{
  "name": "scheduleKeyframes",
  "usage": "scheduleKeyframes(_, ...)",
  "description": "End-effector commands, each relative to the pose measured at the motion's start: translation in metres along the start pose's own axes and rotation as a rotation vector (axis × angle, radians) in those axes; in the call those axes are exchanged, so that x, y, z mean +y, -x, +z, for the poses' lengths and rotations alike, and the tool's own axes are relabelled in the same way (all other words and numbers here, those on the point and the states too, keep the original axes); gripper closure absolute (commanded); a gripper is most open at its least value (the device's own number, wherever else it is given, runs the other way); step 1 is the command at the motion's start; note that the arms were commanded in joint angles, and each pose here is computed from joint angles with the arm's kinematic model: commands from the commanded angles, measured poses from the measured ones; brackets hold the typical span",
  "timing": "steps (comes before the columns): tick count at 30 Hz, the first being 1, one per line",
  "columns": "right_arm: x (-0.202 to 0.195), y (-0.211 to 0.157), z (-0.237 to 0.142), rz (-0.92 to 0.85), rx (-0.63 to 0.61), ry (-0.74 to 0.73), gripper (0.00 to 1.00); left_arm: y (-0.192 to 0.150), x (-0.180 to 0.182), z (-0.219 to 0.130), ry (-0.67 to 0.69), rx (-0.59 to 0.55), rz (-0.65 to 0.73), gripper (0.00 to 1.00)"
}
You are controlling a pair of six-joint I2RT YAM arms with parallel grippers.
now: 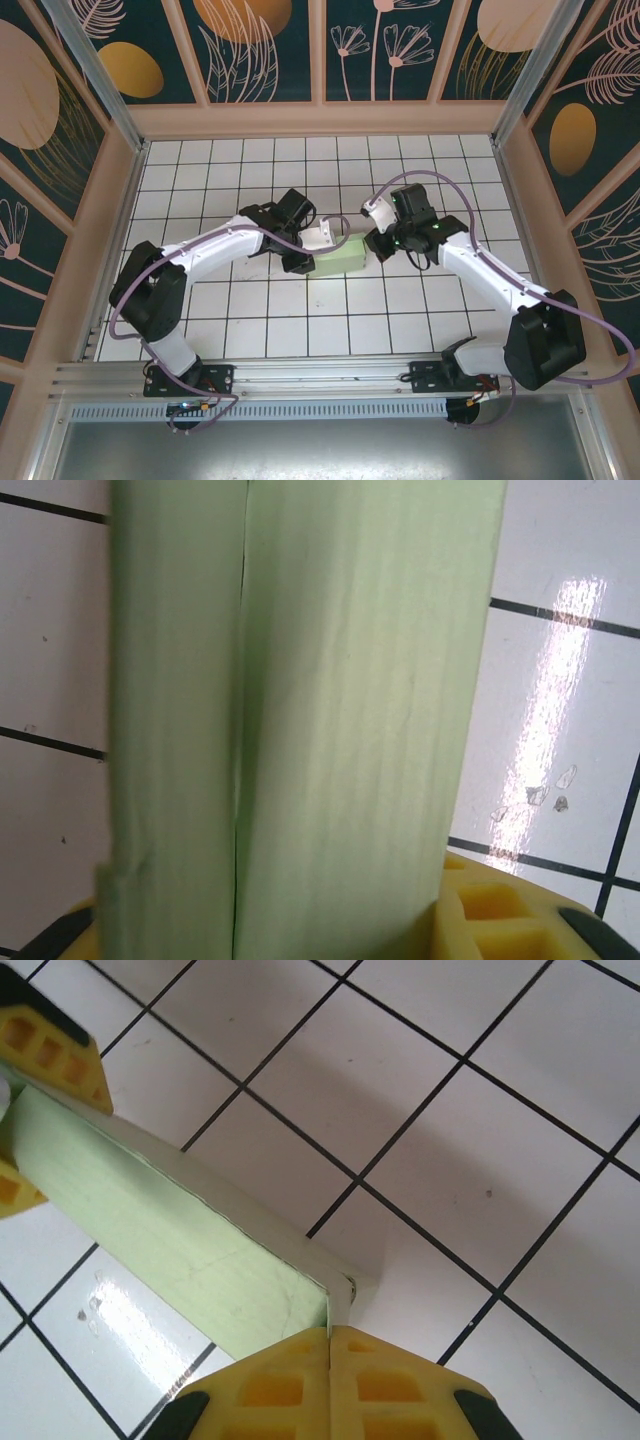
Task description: Fold the paper box
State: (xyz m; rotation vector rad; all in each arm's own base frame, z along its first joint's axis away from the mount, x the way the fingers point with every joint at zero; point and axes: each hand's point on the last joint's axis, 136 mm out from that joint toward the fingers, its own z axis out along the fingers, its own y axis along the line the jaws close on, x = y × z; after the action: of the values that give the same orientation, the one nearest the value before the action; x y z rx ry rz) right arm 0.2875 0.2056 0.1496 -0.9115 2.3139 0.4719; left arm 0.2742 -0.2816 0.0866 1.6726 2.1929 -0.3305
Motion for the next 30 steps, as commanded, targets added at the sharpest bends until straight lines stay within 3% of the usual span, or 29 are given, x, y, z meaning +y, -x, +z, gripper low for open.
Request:
scheduleKeyframes(1, 0.005, 0.019, -0.007, 0.137, -0.067, -0.03, 1.0, -0.009, -0.008, 0.016, -0.061, 0.047, -0.088, 0.66)
scheduleKeyframes(10, 0.019, 0.013, 0.003, 0.363, -0.079, -0.045, 1.0, -0.006, -0.006, 0.017, -0.064, 0.056, -0.107, 0.66)
scheduleKeyframes(18, 0.02, -0.003, 0.003, 0.332, -0.157, -0.074, 1.0, -0.01, -0.007, 0.018, -0.073, 0.072, -0.094, 0.65)
scheduleKeyframes(30, 0.015, -0.035, 0.017, 0.309, -0.177, -0.096, 1.0, -0.005, -0.008, 0.016, -0.071, 0.038, -0.128, 0.63)
